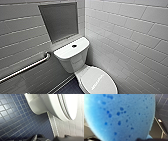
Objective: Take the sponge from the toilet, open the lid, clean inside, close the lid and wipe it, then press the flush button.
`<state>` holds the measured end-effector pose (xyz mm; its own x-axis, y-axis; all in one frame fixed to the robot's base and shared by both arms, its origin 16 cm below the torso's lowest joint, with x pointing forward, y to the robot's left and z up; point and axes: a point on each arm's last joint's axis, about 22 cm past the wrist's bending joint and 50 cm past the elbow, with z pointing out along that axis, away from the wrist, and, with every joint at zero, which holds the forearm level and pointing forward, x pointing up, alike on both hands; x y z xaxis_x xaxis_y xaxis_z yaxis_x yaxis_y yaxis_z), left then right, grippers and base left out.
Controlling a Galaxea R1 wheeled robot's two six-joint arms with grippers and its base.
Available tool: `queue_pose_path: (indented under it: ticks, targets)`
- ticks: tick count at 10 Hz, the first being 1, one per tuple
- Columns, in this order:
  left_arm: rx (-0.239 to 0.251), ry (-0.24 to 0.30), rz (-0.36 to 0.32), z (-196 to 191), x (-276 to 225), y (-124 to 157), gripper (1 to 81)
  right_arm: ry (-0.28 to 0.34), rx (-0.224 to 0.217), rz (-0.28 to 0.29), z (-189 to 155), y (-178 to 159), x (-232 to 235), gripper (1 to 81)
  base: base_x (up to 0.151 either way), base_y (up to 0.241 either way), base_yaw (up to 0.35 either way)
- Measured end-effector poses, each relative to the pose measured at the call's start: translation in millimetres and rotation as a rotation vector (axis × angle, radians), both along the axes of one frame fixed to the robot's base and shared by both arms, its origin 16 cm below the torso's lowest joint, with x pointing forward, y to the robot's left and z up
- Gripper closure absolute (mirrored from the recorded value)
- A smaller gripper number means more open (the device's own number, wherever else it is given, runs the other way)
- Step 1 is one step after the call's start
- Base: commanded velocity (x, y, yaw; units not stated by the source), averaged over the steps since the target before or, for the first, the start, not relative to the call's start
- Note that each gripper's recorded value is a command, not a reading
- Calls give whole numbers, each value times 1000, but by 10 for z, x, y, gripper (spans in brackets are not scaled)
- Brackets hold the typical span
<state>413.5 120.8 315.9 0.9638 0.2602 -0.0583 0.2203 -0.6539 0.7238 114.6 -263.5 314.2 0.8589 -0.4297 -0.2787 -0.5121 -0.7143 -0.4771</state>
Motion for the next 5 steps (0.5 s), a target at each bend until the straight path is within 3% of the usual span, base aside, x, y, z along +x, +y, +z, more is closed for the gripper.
queue_pose_path:
  ticks: [2,5]
  targets:
    - [-16,29,-10,-103,-84,-124,10,12,-5,-16,-34,-13,-53,811,0,0,0]
    - [-28,19,-14,-84,8,-211,10,13,-6,-19,-39,-15,-60,811,0,0,0]
